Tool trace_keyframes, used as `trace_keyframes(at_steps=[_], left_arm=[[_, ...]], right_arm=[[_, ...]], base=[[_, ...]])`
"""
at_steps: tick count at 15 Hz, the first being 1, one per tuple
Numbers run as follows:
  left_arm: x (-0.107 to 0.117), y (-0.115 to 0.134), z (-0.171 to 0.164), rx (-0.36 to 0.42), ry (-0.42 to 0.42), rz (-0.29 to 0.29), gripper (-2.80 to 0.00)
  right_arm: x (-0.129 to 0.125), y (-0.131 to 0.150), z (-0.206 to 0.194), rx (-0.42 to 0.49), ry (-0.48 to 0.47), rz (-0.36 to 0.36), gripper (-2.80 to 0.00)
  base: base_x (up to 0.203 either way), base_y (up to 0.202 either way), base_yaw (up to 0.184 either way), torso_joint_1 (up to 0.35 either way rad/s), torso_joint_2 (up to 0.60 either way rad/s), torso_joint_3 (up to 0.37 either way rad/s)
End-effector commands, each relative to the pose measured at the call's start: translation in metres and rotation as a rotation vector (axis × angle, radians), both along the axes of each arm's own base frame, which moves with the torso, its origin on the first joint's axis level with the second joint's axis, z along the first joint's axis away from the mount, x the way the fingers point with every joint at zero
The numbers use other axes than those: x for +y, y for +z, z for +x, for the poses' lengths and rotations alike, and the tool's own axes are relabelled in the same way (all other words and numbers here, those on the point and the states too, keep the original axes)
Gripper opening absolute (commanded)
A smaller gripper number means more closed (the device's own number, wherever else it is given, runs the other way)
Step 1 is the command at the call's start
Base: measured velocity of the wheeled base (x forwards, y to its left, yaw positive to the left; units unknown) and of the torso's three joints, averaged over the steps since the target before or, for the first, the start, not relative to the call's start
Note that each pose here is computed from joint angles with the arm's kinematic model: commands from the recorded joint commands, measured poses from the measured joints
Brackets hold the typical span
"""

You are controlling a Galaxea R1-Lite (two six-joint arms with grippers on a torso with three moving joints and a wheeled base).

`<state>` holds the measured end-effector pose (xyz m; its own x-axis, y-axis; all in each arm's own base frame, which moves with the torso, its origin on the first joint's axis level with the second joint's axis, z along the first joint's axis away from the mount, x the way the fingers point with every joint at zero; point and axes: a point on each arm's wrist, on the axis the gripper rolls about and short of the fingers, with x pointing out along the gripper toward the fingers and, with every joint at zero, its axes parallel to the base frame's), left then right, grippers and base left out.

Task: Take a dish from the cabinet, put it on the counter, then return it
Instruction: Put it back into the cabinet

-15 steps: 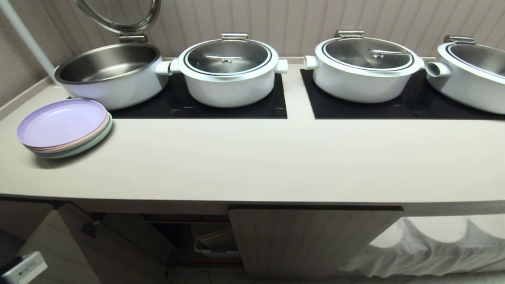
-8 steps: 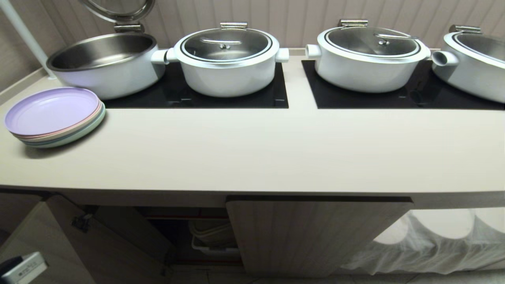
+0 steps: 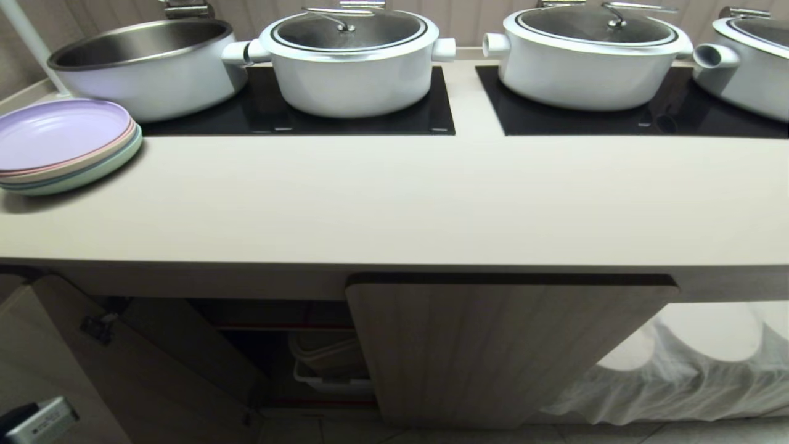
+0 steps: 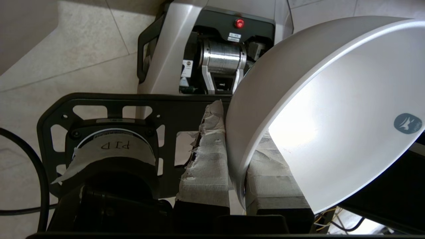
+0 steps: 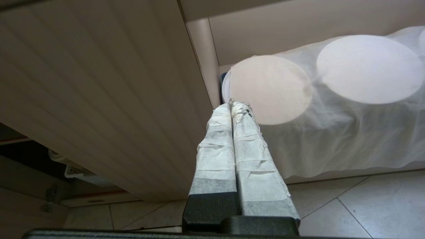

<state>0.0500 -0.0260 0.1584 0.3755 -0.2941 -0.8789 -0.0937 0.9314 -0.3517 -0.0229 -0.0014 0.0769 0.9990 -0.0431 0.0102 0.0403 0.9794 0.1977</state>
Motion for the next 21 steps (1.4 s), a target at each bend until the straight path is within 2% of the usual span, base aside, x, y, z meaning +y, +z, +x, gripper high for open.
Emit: trace_keyframes(at_steps=[1, 21], left_arm=[[-0.0003, -0.0003, 0.0004, 0.007, 0.002, 0.0, -2.8], [-0.0006, -0.0012, -0.0009, 0.017, -0.013, -0.012, -2.8]], right_arm=[[0.0, 0.0, 0.0001, 0.001, 0.0, 0.001, -2.8], [0.0, 0.0, 0.0001, 0.001, 0.0, 0.002, -2.8]], base=[[0.0, 0.0, 0.0, -0.267, 0.54, 0.257], [0.0, 0.0, 0.0, -0.257, 0.46, 0.213]])
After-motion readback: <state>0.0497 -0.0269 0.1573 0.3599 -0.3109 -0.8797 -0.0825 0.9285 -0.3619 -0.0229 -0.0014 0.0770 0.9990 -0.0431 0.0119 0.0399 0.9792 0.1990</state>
